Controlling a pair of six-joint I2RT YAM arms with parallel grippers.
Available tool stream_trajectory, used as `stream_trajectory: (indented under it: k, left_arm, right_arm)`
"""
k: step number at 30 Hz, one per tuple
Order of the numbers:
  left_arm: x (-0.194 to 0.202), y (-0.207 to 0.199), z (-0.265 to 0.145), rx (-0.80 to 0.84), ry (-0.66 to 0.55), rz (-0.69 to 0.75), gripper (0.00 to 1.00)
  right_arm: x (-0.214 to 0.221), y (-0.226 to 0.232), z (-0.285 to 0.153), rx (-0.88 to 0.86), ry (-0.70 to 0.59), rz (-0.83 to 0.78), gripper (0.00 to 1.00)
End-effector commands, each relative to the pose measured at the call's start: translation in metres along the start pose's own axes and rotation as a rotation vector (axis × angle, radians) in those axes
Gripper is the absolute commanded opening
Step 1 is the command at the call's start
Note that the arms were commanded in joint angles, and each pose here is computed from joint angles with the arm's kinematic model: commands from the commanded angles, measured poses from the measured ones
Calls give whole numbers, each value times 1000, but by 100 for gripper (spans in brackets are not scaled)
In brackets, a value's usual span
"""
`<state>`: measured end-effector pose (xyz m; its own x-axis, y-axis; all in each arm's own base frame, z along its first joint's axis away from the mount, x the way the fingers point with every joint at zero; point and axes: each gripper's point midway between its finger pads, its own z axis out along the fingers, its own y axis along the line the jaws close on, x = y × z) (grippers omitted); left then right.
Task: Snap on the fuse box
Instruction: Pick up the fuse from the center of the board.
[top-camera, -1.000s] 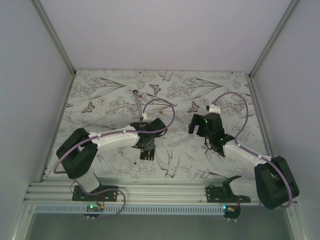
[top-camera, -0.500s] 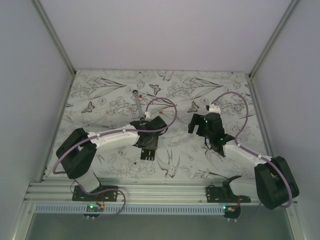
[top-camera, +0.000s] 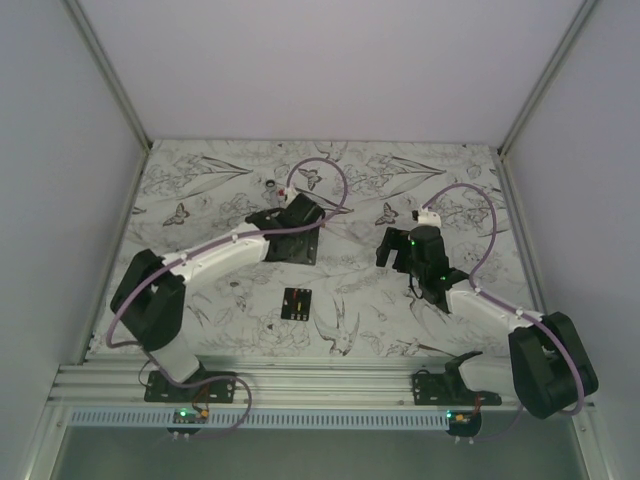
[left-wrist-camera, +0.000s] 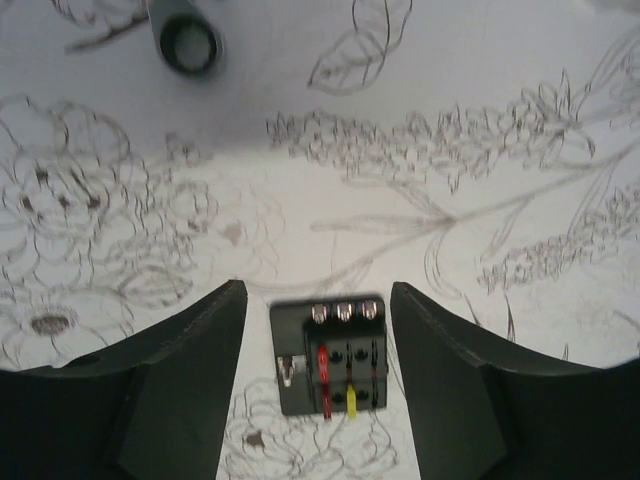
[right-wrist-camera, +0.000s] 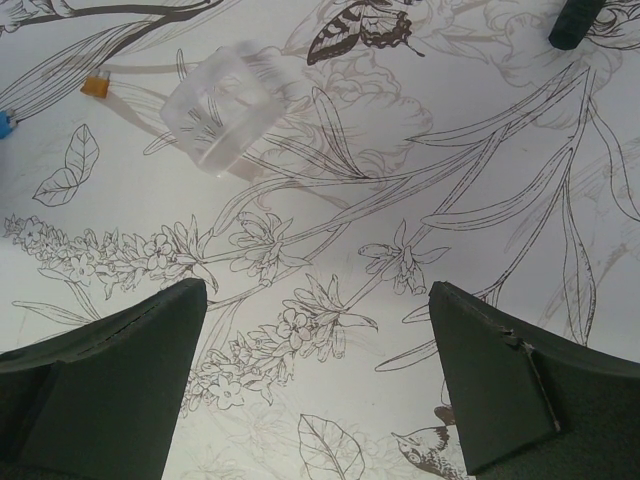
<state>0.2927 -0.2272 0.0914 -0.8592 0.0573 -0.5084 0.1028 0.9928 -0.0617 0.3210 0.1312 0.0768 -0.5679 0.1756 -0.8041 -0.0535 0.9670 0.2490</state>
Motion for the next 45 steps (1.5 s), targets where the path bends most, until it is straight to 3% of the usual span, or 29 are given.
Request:
stream_trajectory:
  k: [1,11,18,27,35,45]
  left_arm:
    - [-25,4,21,30,12,89,64]
    - [-77,6,80,183,57,213,63]
    - [-93,30,113,198,86,209,55]
    - [-84,41,137,184,152,247,44]
    - [-60,38,126,203,216,258,38]
    - [-51,48,127,59,230,247,31]
  right_arm:
    - [-10,1,3,-1,-31,10,100]
    - [-7,1,7,4,-18,6,100]
    - [-4,0,9,6,-11,3,100]
    - [-1,0,11,5,0,3,100]
    - [0,1,12,1,7,4,100]
    - [0,2,12,-4,7,10,100]
